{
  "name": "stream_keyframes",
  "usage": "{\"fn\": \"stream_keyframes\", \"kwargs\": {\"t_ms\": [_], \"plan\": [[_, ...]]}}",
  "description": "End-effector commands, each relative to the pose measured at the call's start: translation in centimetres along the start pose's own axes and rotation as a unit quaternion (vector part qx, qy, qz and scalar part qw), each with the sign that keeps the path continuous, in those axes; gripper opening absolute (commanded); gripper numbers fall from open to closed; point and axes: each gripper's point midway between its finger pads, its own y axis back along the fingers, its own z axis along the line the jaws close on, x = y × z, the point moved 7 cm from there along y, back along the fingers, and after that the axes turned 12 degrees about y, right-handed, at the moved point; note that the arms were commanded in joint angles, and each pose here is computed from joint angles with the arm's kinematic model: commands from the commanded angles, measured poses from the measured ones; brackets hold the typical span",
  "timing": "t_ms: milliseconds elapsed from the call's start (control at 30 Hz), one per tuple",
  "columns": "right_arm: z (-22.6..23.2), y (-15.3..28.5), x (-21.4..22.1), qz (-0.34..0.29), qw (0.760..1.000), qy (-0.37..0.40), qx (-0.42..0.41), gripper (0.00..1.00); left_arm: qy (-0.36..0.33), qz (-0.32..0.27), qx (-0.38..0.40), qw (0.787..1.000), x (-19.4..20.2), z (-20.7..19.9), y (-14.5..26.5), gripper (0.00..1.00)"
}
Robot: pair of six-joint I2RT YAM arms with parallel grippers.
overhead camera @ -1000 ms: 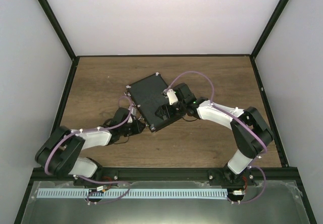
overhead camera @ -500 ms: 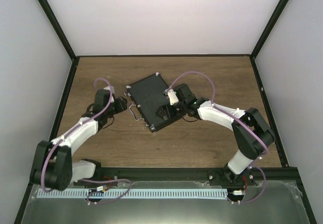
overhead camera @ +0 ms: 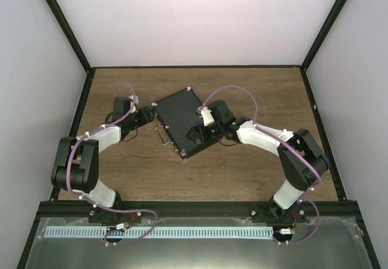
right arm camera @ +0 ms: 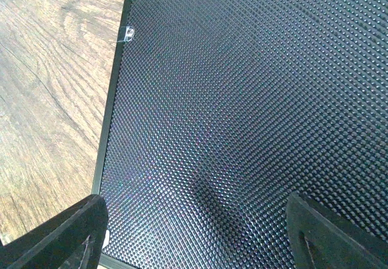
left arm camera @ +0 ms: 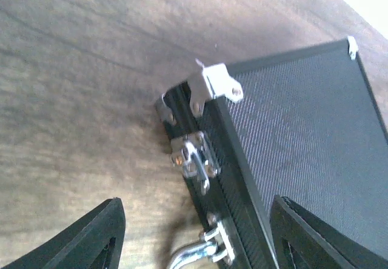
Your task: Pack up texas hold em set
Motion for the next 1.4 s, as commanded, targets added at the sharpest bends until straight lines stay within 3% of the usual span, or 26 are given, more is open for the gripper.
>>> {"fn": "stream_keyframes", "kwargs": {"t_ms": [0, 167, 600, 1067, 1167, 1367], "plan": [[-0.3, -1.1, 0.8, 0.028, 1.0, -0.006, 0.007, 0.83, 0.008, -0.022, 0.019, 1.0, -1.9, -0.3, -0.7, 0.68], [-0.3, -1.4, 0.9, 0.032, 0.999, -0.007, 0.002, 0.83, 0.015, -0.005, 0.011, 1.0, -2.0, 0.6, -2.7, 0.51], [-0.3, -1.5, 1.5, 0.037, 0.999, -0.007, -0.003, 0.83, 0.022, 0.012, -0.049, 0.998, -1.2, 3.2, -4.6, 0.25], [-0.2, -0.5, 0.3, 0.018, 1.0, -0.002, 0.013, 0.82, 0.03, 0.033, -0.075, 0.996, -0.3, 5.0, -6.5, 0.3], [-0.2, 0.5, -0.6, 0.008, 0.999, 0.001, 0.032, 0.82, 0.026, 0.031, -0.09, 0.995, -0.2, 5.5, -6.4, 0.25], [-0.7, 2.4, -3.6, -0.016, 0.996, 0.01, 0.092, 0.82, 0.029, 0.021, -0.058, 0.998, -0.4, 4.6, -5.8, 0.27]]}}
